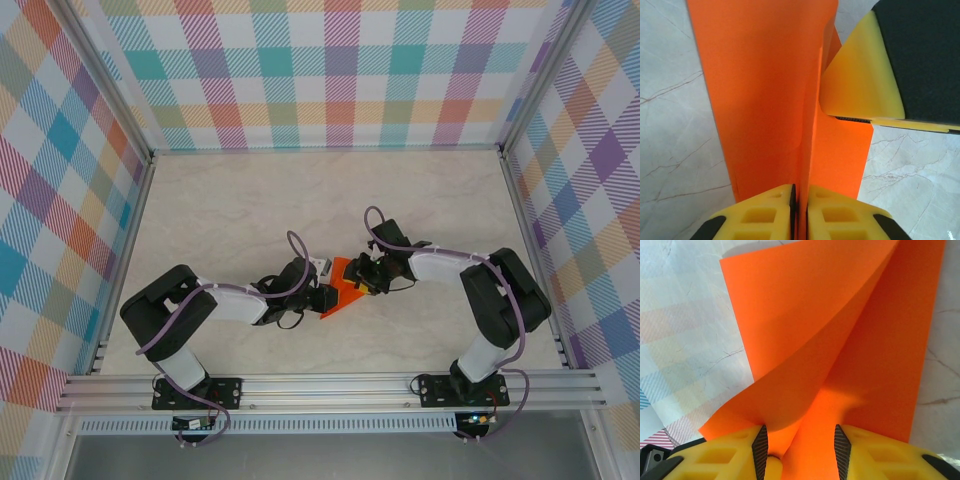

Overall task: Fold a paper plane with a square sheet of paper (pick it up from the middle)
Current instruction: Fourth fold the wing at the center of the table.

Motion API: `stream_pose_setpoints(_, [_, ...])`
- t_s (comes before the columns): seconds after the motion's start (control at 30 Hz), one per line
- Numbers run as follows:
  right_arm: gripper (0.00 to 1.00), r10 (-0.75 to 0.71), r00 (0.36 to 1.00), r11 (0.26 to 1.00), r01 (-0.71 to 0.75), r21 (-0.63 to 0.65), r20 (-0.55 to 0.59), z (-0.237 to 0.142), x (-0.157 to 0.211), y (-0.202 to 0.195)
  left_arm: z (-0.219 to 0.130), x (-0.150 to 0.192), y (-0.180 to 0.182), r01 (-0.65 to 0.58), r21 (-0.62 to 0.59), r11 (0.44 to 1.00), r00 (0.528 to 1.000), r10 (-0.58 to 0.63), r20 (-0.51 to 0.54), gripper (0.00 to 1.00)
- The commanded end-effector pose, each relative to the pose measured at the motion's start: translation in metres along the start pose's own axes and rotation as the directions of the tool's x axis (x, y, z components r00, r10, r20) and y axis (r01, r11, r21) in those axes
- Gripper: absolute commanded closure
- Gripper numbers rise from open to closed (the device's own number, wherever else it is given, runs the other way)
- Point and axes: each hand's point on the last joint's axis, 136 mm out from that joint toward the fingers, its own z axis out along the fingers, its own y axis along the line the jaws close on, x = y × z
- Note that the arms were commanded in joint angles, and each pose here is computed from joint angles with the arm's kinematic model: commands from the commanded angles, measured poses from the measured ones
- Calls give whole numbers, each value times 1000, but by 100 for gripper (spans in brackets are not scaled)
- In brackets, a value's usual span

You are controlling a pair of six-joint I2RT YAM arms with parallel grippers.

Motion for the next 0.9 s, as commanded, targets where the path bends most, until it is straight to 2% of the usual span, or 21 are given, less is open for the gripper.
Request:
stream_pose_setpoints(0.0, [58,-1,1000,1000,1,-14,7,3,-4,2,-1,-2,-11,3,46,999,1000,-3,-4,82])
stream_pose_setpoints(0.13, [57,1,1000,1000,-1,-6,3,5,-3,-1,-4,-6,-19,-1,84,996,1000,0,11,73])
stream_pose_setpoints(0.23, [57,0,1000,1000,0,-5,3,5,-3,-2,-6,-8,-23,-10,97,995,1000,8,20,72])
stream_pose_setpoints(0.47, [57,-7,1000,1000,7,-4,3,5,-2,-3,-8,-10,-26,-33,125,992,999,27,47,85])
stream_pose_setpoints(0.6, [57,-9,1000,1000,9,-2,0,5,-1,-4,-8,-10,-23,-53,109,993,998,48,47,87])
stream_pose_setpoints(0.73, [57,-11,1000,1000,11,6,0,5,-1,-6,-8,-9,-20,-54,96,994,998,50,38,82])
stream_pose_setpoints(0.87, [57,-9,1000,1000,9,20,1,6,-1,-10,-15,-12,-19,-40,70,997,998,37,40,70])
